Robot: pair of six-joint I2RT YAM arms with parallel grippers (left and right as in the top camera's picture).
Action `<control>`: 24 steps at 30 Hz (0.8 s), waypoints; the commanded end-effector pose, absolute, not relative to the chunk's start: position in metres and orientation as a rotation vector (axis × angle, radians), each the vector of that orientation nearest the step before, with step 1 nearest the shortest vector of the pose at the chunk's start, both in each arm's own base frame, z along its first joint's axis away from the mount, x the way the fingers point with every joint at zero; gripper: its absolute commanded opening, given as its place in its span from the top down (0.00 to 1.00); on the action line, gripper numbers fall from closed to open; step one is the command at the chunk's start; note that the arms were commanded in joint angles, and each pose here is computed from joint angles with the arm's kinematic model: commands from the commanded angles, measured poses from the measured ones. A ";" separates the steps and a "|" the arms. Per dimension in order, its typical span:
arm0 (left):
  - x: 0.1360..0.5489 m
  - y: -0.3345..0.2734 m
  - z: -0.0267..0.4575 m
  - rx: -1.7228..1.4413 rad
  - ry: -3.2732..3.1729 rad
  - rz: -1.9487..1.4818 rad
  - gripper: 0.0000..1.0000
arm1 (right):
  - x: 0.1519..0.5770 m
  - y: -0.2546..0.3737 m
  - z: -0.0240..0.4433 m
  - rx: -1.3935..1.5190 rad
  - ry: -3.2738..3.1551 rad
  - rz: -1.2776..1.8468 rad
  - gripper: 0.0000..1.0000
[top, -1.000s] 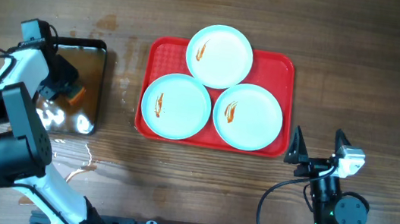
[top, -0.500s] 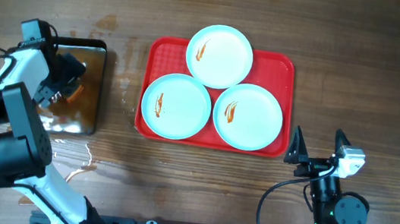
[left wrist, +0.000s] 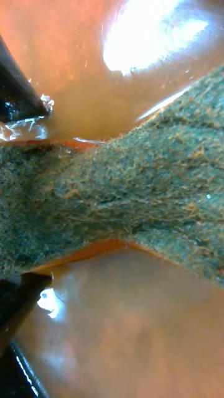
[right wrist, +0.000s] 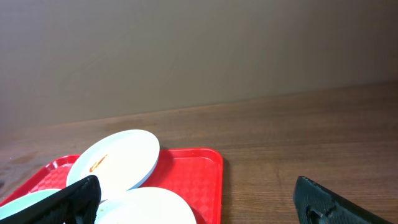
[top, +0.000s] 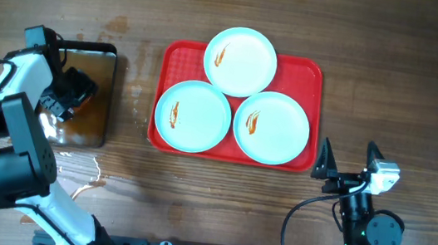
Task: Clean dirty plates on tray and stack at the side
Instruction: 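Grasp the sponge with the left gripper in the water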
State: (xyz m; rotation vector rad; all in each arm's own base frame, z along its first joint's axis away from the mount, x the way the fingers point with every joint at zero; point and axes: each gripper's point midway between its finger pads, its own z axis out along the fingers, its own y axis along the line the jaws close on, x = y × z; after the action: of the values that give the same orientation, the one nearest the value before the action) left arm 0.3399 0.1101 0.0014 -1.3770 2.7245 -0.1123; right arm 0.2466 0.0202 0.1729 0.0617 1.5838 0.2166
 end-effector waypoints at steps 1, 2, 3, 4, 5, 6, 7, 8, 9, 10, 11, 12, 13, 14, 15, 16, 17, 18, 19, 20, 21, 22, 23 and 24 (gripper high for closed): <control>0.338 0.107 -0.001 -1.384 2.733 -0.139 0.53 | 0.247 0.016 0.174 0.064 1.575 0.188 0.00; 0.338 0.107 -0.001 -1.383 2.733 -0.133 0.58 | 0.247 0.016 0.174 0.064 1.575 0.188 0.00; 0.338 0.107 -0.001 -1.383 2.732 -0.134 0.62 | 0.247 0.016 0.174 0.064 1.575 0.187 0.00; 0.338 0.107 -0.001 -1.383 2.732 -0.134 0.67 | 0.247 0.016 0.174 0.063 1.575 0.188 0.00; 0.338 0.107 -0.001 -1.382 2.730 -0.134 0.76 | 0.247 0.016 0.174 0.063 1.575 0.188 0.00; 0.339 0.108 -0.001 -1.381 2.728 -0.135 0.89 | 0.247 0.016 0.174 0.064 1.575 0.188 0.00; 0.340 0.108 -0.001 -1.379 2.725 -0.135 0.95 | 0.247 0.016 0.174 0.063 1.575 0.188 0.00; 0.341 0.108 -0.001 -1.377 2.722 -0.135 0.96 | 0.247 0.016 0.174 0.063 1.575 0.188 0.00; 0.342 0.109 0.000 -1.374 2.716 -0.136 0.96 | 0.247 0.016 0.174 0.064 1.575 0.187 0.00; 0.343 0.109 0.000 -1.372 2.712 -0.136 0.96 | 0.247 0.016 0.174 0.063 1.575 0.188 0.00; 0.344 0.110 0.000 -1.370 2.709 -0.136 0.87 | 0.247 0.016 0.174 0.064 1.575 0.188 0.00; 0.344 0.111 0.000 -1.368 2.705 -0.128 0.65 | 0.247 0.016 0.174 0.064 1.575 0.188 0.00; 0.345 0.113 0.000 -1.366 2.700 -0.116 0.32 | 0.247 0.016 0.174 0.064 1.575 0.188 0.00; 0.346 0.116 0.000 -1.363 2.692 -0.094 0.00 | 0.247 0.016 0.174 0.063 1.575 0.188 0.00; 0.346 0.120 0.000 -1.361 2.682 -0.062 0.00 | 0.247 0.016 0.174 0.063 1.575 0.188 0.00; 0.347 0.125 0.000 -1.357 2.668 -0.023 0.00 | 0.247 0.016 0.174 0.063 1.575 0.188 0.00; 0.348 0.132 0.001 -1.354 2.651 0.027 0.00 | 0.247 0.016 0.174 0.064 1.575 0.188 0.00; 0.349 0.136 0.002 -1.350 2.638 0.056 0.00 | 0.247 0.016 0.174 0.064 1.575 0.188 0.00; 0.352 0.140 0.002 -1.345 2.621 0.076 0.00 | 0.247 0.016 0.174 0.063 1.575 0.188 0.00; 0.355 0.142 0.003 -1.339 2.606 0.081 0.00 | 0.247 0.016 0.174 0.063 1.575 0.188 0.00; 0.359 0.144 0.004 -1.332 2.588 0.082 0.00 | 0.247 0.016 0.174 0.064 1.575 0.187 0.00; 0.362 0.145 0.005 -1.327 2.576 0.078 0.01 | 0.247 0.016 0.174 0.063 1.575 0.188 0.00; 0.365 0.146 0.006 -1.322 2.564 0.074 0.07 | 0.247 0.016 0.174 0.064 1.575 0.188 0.00; 0.366 0.146 0.006 -1.320 2.563 0.068 0.19 | 0.247 0.016 0.174 0.064 1.575 0.187 0.00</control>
State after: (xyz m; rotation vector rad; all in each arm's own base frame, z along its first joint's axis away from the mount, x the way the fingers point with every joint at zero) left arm 0.3673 0.1399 0.0084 -1.3238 2.5701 0.0218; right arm 0.2465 0.0202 0.1729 0.0616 1.5834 0.2166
